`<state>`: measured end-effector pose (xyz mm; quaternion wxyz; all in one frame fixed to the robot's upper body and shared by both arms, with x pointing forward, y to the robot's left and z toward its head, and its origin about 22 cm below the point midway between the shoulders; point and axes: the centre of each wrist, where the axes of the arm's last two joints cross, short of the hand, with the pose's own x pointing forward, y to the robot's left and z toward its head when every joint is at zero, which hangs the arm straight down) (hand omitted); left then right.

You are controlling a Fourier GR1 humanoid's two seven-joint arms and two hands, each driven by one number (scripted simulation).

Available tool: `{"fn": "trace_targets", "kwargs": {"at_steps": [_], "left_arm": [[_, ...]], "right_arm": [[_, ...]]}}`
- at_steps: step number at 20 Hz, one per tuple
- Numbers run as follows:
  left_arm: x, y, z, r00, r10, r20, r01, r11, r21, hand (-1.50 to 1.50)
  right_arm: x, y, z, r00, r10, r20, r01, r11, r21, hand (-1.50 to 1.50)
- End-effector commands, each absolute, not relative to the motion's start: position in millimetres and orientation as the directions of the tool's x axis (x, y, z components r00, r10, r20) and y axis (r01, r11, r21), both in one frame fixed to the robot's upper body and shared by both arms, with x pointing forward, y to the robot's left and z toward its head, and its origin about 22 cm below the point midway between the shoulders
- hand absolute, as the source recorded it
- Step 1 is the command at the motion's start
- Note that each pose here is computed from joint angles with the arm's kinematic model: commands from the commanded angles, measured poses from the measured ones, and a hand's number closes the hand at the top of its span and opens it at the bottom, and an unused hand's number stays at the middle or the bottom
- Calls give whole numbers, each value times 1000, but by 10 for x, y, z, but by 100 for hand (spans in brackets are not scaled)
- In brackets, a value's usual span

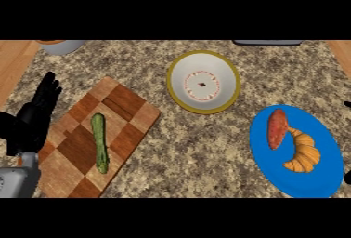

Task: Pick the croissant from the plate and place it in the bowl

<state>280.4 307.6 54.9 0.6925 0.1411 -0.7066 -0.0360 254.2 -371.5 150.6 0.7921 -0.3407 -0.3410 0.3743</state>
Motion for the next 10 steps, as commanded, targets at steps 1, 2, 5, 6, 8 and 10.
{"fn": "trace_targets", "kwargs": {"at_steps": [1, 2, 5, 6, 8, 10], "left_arm": [[2799, 2878, 600, -6, -252, 968, -154, 956, 248, 0], [2787, 3120, 571, 5, -249, 969, -156, 956, 247, 0], [2724, 3189, 589, 4, -257, 966, -157, 954, 255, 0], [2669, 3125, 516, -5, -261, 965, -165, 952, 257, 0], [2724, 3002, 637, 7, -244, 970, -154, 958, 243, 0], [2870, 3066, 429, -4, -236, 972, -174, 957, 232, 0]], "right_arm": [[2762, -3664, 1394, 503, 834, 226, -468, 483, -740, -150], [2669, -3615, 1215, 502, 843, 192, -501, 464, -731, -150], [2705, -3486, 1047, 488, 858, 160, -491, 421, -762, -150], [2841, -3509, 1237, 482, 860, 166, -472, 415, -778, -150], [2678, -3548, 1056, 445, 884, 140, -429, 348, -833, -150], [2758, -3374, 1131, 441, 889, 126, -387, 315, -866, -150]]}}
